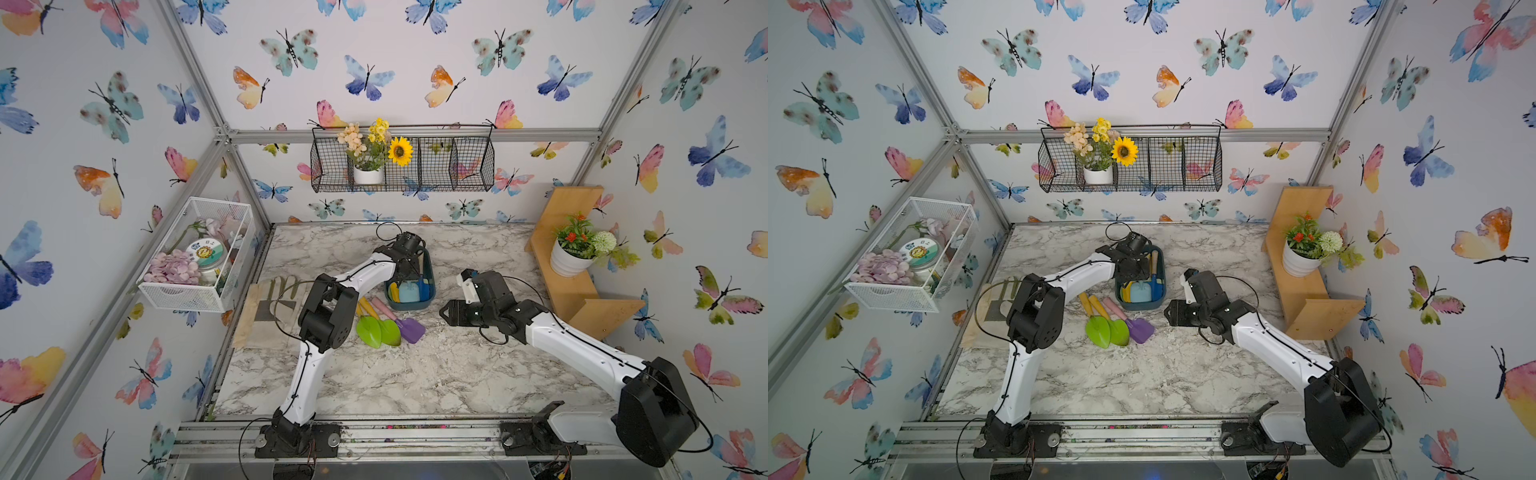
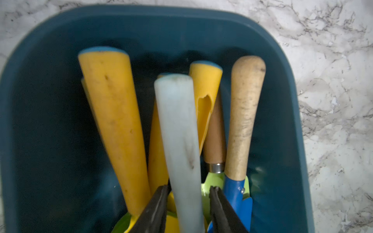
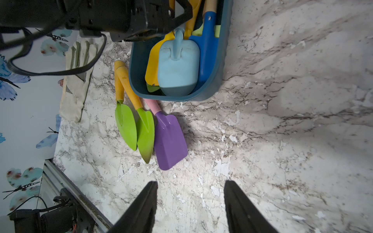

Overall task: Put the shovel into the storage box
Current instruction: Place the shovel in the storage box.

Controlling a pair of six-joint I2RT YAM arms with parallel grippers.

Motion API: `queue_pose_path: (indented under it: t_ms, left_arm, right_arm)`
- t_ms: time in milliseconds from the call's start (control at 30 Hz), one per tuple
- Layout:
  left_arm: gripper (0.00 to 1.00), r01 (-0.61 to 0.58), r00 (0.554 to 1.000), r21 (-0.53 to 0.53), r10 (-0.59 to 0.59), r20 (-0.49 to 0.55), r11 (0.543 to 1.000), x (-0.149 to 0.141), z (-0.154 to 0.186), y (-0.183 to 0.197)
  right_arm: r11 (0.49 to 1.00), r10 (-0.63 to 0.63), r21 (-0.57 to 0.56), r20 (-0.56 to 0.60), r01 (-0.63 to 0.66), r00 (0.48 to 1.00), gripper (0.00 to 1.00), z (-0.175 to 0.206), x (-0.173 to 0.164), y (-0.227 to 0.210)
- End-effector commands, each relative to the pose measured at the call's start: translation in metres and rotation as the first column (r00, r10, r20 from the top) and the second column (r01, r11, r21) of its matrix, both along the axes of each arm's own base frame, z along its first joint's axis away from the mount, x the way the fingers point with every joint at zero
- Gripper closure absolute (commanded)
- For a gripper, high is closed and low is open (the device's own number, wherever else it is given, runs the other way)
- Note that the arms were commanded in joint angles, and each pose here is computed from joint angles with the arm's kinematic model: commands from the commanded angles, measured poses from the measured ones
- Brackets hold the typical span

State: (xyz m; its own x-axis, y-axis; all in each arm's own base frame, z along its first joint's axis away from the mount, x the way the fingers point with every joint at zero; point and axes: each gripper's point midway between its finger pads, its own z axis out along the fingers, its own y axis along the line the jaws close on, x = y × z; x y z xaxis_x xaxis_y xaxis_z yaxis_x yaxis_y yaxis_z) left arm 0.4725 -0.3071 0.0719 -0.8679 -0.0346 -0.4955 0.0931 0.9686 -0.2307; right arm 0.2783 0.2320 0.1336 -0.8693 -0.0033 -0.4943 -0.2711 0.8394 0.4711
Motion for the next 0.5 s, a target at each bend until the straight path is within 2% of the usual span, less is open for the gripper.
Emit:
queue_pose_path:
  t_ms: [0, 233, 467]
  left_arm:
    - [0.59, 0.015, 0.997, -0.035, -0.012, 0.072, 0.999, -0.008, 0.049, 0.001]
    - [0.58, 0.051, 0.992, -0.079, -0.042, 0.117, 0.996, -0.034, 0.086, 0.012]
    - [0.59, 0.069, 0.992, -0.103, -0.058, 0.113, 0.992, -0.069, 0.095, 0.031]
  right_arm:
    - [1.000, -0.006, -0.011, 0.001, 0.006, 1.000, 0.42, -0.003, 0.001, -0.003]
    - [1.000, 0.019, -0.004, 0.018, -0.019, 1.000, 0.41, 0.005, 0.008, 0.005]
    - [0.997, 0.066, 0.030, 0.028, -0.067, 0.997, 0.40, 0.013, 0.012, 0.018]
